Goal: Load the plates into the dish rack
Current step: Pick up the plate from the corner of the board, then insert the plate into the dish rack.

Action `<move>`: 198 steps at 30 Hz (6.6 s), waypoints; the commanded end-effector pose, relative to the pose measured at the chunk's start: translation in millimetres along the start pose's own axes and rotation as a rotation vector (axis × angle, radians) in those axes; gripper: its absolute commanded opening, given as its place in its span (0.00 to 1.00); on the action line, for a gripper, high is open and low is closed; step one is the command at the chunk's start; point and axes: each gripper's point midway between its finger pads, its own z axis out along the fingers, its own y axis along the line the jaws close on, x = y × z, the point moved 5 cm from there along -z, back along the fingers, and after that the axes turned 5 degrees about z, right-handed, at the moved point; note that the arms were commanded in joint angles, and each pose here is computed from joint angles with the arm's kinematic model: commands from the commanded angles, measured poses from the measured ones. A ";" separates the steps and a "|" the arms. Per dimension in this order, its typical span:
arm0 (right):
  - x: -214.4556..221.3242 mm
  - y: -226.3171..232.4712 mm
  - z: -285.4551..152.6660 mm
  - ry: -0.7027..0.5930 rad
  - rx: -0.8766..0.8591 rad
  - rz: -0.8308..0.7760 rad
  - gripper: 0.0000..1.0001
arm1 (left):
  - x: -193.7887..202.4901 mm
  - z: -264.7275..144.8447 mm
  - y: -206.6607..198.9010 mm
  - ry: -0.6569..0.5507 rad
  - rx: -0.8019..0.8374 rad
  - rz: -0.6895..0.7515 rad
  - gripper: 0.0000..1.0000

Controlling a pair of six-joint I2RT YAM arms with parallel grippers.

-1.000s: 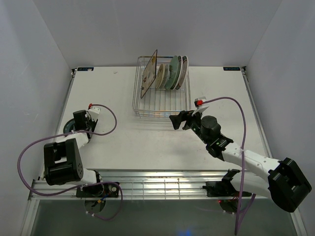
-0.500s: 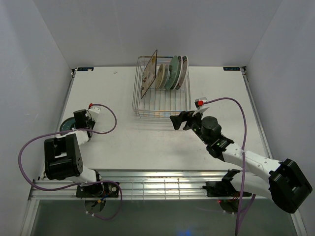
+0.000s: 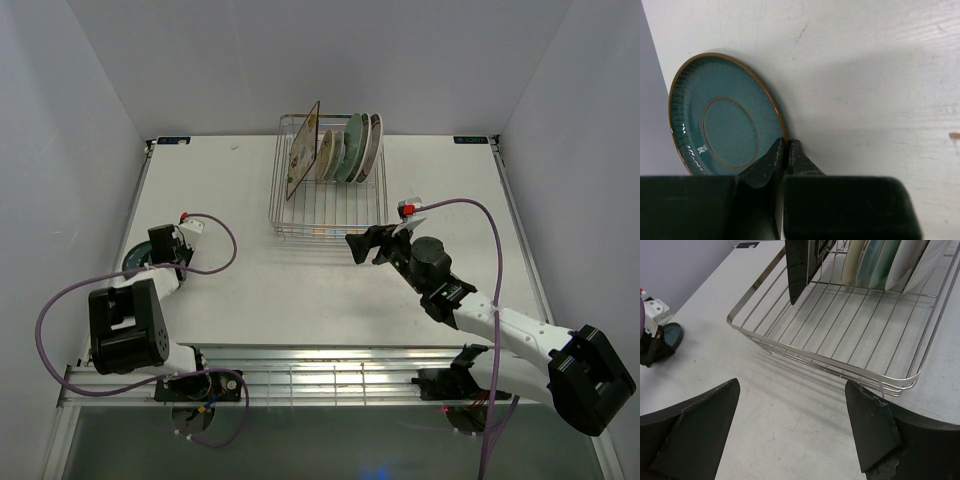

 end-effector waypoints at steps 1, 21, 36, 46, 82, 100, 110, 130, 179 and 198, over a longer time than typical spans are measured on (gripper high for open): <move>-12.8 6.6 -1.1 -0.060 -0.026 0.019 0.91 | -0.8 -16.3 -3.7 -0.008 0.061 -0.022 0.00; -11.1 5.2 -5.7 -0.061 -0.029 0.013 0.91 | -76.7 -92.4 17.2 -0.337 0.203 -0.137 0.00; -10.4 16.2 -6.2 -0.010 -0.081 0.052 0.94 | -130.4 -174.9 36.0 -0.649 0.266 -0.174 0.00; -4.8 37.9 1.9 0.081 -0.179 0.165 0.95 | -151.7 -211.1 33.9 -0.835 0.332 -0.151 0.00; -27.7 177.9 118.2 0.265 -0.427 0.320 0.94 | -166.3 -236.1 -52.3 -1.069 0.622 0.032 0.00; -19.5 196.5 142.4 0.304 -0.424 0.341 0.63 | -176.7 -231.1 -61.8 -1.072 0.519 0.104 0.00; -21.1 200.4 140.4 0.304 -0.435 0.336 0.39 | -179.7 -227.4 -72.9 -1.060 0.519 0.136 0.00; -20.8 197.3 142.0 0.300 -0.413 0.313 0.08 | -188.1 -222.1 -76.8 -1.051 0.511 0.164 0.00; -17.1 156.6 193.4 0.283 -0.162 0.224 0.08 | -221.5 -261.4 -66.3 -1.055 0.423 0.245 0.68; -134.3 118.3 117.0 -0.024 0.013 0.101 0.08 | -242.7 -277.7 -49.8 -1.098 0.396 0.104 0.72</move>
